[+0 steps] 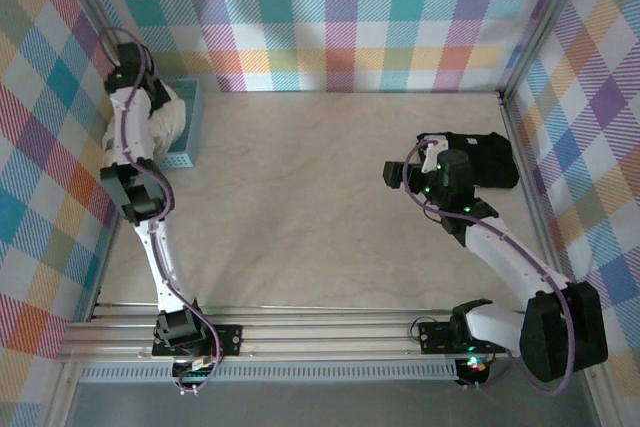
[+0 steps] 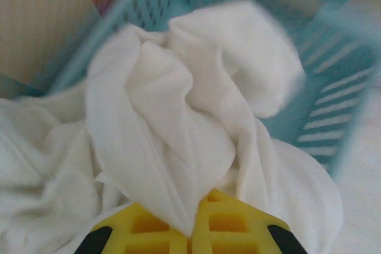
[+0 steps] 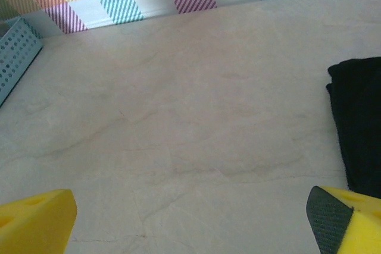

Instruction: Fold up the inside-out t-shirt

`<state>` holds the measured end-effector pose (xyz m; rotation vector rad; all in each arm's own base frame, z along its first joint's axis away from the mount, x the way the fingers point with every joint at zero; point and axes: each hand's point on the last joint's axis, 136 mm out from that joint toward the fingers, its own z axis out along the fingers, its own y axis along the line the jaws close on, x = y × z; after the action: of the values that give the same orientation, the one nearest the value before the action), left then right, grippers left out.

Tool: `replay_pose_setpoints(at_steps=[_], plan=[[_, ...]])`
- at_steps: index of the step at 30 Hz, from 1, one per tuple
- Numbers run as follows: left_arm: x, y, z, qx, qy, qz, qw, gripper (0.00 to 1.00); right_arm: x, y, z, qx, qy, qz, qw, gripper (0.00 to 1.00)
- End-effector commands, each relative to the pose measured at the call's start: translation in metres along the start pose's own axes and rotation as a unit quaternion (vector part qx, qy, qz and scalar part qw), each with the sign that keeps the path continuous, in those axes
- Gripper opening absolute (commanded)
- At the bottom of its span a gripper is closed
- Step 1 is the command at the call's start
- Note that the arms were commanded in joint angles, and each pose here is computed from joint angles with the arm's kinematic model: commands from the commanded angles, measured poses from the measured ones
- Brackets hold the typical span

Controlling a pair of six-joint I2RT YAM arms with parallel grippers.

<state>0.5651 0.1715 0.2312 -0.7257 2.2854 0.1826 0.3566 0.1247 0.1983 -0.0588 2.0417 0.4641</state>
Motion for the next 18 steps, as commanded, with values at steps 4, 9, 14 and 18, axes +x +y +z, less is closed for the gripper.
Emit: replay_pose_setpoints(at_steps=[4, 9, 14, 18], plan=[[-0.067, -0.046, -0.278, 0.172, -0.24, -0.041, 0.955, 0.0, -0.038, -0.004, -0.024, 0.045, -0.033, -0.054, 0.997, 1.0], [-0.029, -0.095, -0.377, 0.282, -0.284, -0.008, 0.917, 0.0, -0.047, 0.008, -0.034, 0.025, -0.025, -0.026, 0.999, 1.0], [0.031, -0.141, -0.409, 0.359, -0.254, 0.022, 0.898, 0.0, -0.054, 0.016, -0.048, 0.017, 0.001, -0.017, 1.0, 1.0], [0.089, -0.183, -0.392, 0.383, -0.205, 0.037, 0.9, 0.0, -0.052, 0.022, -0.056, 0.01, 0.035, -0.024, 0.999, 1.0]])
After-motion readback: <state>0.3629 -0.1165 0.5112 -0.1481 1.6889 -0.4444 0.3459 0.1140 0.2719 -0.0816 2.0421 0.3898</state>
